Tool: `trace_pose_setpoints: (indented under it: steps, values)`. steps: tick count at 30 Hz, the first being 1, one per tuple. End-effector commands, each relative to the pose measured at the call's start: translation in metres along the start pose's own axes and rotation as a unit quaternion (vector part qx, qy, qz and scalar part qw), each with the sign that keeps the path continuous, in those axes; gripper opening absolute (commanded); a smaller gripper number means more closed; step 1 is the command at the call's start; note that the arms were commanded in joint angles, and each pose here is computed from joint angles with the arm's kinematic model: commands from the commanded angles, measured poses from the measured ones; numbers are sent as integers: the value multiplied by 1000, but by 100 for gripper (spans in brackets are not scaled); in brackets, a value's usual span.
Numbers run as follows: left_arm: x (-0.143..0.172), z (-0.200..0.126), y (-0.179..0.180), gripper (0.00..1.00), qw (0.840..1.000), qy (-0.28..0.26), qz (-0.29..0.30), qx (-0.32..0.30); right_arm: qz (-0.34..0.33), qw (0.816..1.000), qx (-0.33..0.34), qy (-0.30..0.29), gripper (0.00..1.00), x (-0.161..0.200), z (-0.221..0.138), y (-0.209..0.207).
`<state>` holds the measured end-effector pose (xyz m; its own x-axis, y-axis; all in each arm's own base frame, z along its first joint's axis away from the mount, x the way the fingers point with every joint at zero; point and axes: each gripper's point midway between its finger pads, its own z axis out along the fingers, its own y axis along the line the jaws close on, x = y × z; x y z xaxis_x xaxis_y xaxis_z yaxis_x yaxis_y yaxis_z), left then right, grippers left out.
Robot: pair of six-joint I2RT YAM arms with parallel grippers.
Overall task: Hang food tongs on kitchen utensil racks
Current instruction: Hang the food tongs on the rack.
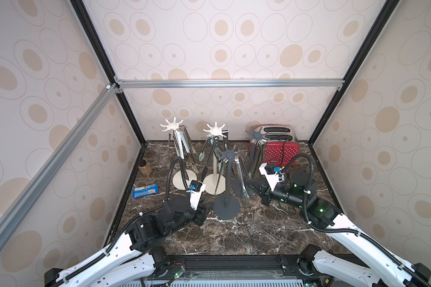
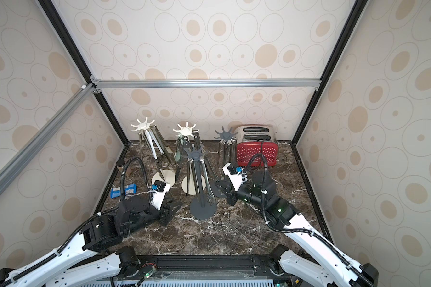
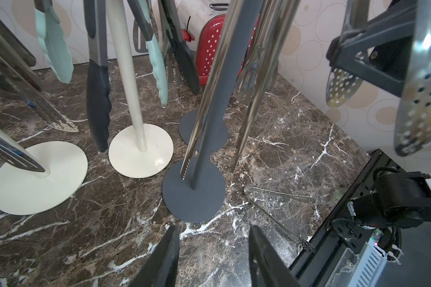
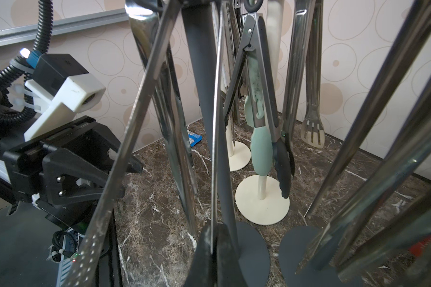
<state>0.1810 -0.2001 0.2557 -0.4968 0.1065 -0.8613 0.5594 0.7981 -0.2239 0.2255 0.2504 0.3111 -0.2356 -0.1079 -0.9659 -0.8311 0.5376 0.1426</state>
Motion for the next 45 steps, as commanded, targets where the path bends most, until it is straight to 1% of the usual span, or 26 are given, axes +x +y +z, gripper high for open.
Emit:
trace_pose_setpoints:
  steps: [1, 12, 21, 25, 28, 30, 33, 35, 36, 39, 41, 45]
  values:
    - [-9, -4, -1, 46, 1000, -13, 5, 4, 21, 999, 9, 49, 1, 33, 7, -5]
    - [-7, -3, -1, 48, 1000, -12, 5, 3, 27, 998, 19, 61, 12, 42, 13, -11]
    - [-7, -4, -1, 49, 1000, -12, 6, 5, 28, 998, 21, 59, 13, 41, 13, -11]
    - [-7, -4, -5, 55, 1000, -6, 5, 13, 29, 997, 24, 61, 16, 43, 13, -12]
    - [-8, -4, -10, 57, 1000, 6, 5, 25, 30, 997, 33, 64, 23, 45, 12, -15]
    - [-7, -3, -15, 57, 999, 21, 5, 32, 31, 997, 42, 65, 34, 46, 11, -18]
    - [-6, 0, -23, 53, 998, 51, 8, 41, 29, 996, 59, 65, 42, 47, 6, -22]
    - [-10, -1, -28, 51, 998, 56, 15, 39, 28, 995, 70, 64, 45, 46, 3, -25]
    - [-6, -3, -28, 51, 997, 65, 23, 32, 28, 995, 73, 65, 46, 47, 1, -25]
    - [-14, -10, -30, 51, 998, 54, 41, 12, 27, 994, 83, 66, 48, 48, -2, -27]
    - [-19, -15, -31, 50, 998, 45, 32, 11, 28, 993, 89, 69, 49, 49, -4, -29]
    - [-25, -17, -38, 47, 999, 31, 18, 29, 32, 990, 110, 78, 50, 54, -9, -35]
